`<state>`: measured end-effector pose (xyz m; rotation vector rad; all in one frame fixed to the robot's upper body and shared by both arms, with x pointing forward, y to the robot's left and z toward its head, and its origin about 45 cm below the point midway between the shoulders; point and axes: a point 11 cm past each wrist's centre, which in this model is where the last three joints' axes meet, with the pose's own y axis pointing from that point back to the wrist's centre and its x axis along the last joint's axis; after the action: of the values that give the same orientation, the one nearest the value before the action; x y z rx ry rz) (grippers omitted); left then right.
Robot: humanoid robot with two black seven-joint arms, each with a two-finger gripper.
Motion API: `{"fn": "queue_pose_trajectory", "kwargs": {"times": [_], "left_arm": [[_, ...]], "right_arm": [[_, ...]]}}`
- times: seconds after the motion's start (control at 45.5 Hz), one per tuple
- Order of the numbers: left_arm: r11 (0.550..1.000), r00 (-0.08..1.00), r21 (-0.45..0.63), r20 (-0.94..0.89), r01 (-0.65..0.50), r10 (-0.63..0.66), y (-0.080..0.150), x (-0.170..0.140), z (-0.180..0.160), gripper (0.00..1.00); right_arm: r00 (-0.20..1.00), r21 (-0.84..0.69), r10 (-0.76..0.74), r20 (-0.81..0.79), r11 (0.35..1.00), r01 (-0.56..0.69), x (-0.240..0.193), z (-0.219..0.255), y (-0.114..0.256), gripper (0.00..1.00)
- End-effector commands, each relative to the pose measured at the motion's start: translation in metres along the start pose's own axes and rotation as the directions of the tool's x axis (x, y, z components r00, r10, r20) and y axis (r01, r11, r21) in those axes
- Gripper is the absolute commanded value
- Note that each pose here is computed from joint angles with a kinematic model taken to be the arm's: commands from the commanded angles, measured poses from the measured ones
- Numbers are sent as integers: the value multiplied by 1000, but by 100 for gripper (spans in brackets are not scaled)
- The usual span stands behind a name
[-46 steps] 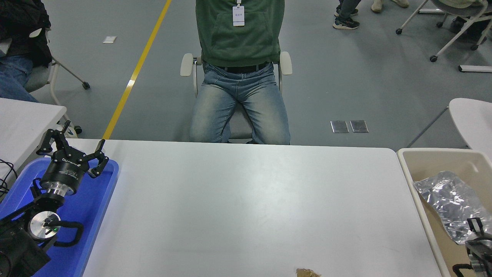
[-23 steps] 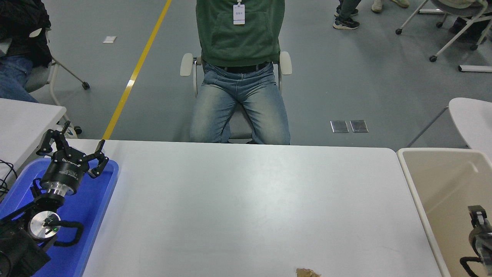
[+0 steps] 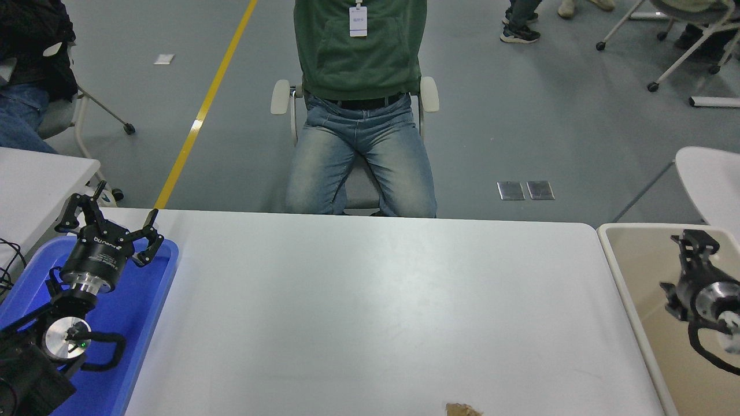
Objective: Clean the table surface
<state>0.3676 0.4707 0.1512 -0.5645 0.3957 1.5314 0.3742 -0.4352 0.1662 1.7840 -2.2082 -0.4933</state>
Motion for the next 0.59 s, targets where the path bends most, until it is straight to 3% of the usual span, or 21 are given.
{"fn": "queue_pose_trajectory", "kwargs": {"times": [0.0,0.264,0.571], "left_arm": [[1000,1000,0,0,0,0,0,0,0,100],[1000,1000,0,0,0,0,0,0,0,100],[1000,1000,0,0,0,0,0,0,0,100]], "right_arm": [[969,66,-140,206,989,129,-66,-2,5,100],[863,113,-216,457,976,184,-132,19,7,100],[839,133,-243,487,970,204,-163,30,11,100]]}}
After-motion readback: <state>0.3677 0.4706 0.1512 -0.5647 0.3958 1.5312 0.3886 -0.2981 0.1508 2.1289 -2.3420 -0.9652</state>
